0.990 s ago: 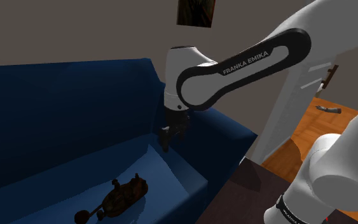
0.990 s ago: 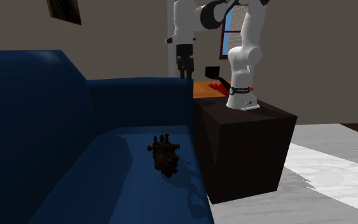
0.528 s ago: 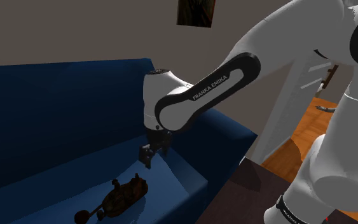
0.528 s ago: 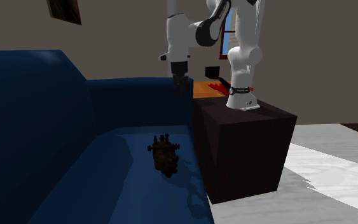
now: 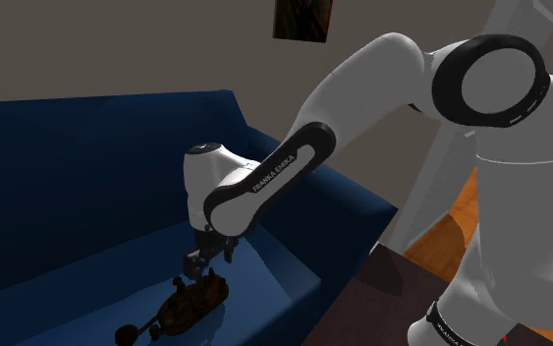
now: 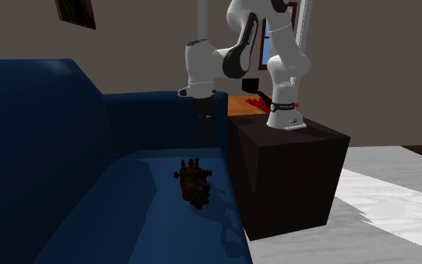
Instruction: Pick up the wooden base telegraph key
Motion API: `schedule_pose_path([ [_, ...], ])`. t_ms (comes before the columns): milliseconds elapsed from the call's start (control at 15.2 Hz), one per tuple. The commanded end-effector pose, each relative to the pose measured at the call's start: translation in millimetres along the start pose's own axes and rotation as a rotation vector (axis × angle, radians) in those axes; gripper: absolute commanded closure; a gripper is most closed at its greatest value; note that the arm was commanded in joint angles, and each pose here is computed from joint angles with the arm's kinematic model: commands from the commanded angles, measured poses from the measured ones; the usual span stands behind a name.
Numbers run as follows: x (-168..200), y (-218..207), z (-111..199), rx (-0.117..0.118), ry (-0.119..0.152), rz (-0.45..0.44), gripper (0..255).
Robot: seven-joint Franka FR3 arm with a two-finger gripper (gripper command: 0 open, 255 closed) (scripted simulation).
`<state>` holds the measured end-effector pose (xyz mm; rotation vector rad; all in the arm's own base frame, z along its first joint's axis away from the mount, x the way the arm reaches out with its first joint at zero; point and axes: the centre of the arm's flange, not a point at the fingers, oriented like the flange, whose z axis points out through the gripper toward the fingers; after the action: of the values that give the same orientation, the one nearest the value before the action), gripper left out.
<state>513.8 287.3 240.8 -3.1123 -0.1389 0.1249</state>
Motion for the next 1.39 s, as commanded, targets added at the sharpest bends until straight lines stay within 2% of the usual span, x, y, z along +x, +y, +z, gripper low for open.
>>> schedule_pose_path([
  [0,12,-13,23,-0.002,-0.005,-0.001,0],
  [330,43,-44,74,-0.006,-0.019,-0.002,0],
  [858,47,-43,114,-0.006,-0.019,-0.002,0],
  [990,47,-43,114,-0.006,-0.019,-0.002,0],
  [1056,46,-44,114,-0.006,-0.019,-0.002,255],
  [1320,46,-44,114,-0.006,-0.019,-0.002,255],
])
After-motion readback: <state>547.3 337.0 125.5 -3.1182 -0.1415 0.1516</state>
